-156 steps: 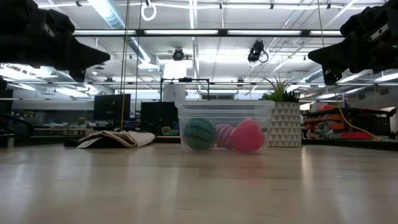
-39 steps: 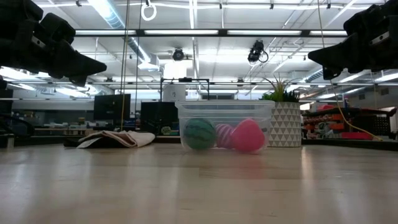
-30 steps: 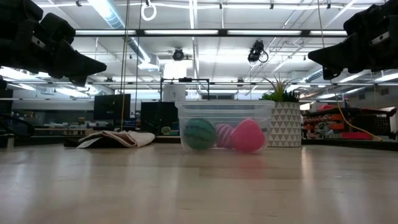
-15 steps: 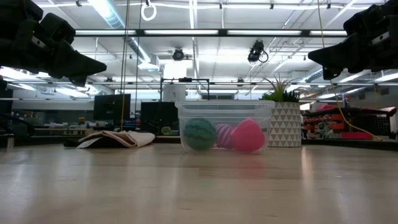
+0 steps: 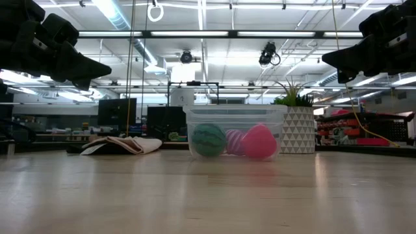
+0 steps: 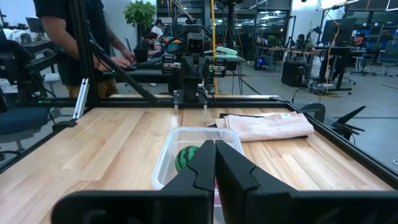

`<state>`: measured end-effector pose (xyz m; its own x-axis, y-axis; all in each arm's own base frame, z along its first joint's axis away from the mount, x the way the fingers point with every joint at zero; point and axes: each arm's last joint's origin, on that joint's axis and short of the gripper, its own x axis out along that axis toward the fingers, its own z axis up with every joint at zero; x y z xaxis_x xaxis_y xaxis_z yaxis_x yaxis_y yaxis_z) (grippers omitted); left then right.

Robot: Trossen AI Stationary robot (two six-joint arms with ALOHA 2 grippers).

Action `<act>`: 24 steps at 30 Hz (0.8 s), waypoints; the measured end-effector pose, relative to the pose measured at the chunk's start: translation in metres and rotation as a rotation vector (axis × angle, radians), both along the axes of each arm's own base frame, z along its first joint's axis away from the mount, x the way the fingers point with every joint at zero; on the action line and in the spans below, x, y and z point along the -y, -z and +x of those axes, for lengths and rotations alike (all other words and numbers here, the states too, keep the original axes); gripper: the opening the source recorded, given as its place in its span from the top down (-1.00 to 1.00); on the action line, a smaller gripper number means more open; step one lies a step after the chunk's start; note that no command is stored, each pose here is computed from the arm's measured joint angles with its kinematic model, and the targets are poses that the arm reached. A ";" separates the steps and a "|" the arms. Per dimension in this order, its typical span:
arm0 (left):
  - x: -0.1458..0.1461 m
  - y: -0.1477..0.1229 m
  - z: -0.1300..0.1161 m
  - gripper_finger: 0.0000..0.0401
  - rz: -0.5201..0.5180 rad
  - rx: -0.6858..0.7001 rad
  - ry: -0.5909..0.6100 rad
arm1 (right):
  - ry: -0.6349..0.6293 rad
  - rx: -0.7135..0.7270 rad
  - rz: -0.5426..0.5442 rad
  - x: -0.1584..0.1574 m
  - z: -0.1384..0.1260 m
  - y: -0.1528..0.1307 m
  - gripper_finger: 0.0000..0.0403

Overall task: Pick and placing Produce into tupperware
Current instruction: Return to Home Position

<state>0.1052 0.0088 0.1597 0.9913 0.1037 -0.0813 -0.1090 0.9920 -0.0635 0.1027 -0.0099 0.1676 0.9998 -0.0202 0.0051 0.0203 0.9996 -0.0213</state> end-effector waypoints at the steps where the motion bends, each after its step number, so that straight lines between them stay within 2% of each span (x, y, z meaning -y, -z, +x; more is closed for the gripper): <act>1: 0.000 0.000 0.000 0.82 0.000 0.000 0.000 | 0.000 0.000 0.000 0.000 0.000 0.000 0.91; 11: 0.000 0.000 0.000 0.89 0.000 0.000 0.000 | 0.000 0.000 0.000 0.000 0.000 0.000 0.91; 24: 0.000 0.000 0.000 0.83 0.000 0.000 0.000 | 0.000 0.000 0.000 0.000 0.000 0.000 0.91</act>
<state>0.1052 0.0088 0.1596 0.9912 0.1039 -0.0817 -0.1092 0.9920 -0.0636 0.1027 -0.0099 0.1676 0.9998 -0.0202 0.0052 0.0203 0.9996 -0.0212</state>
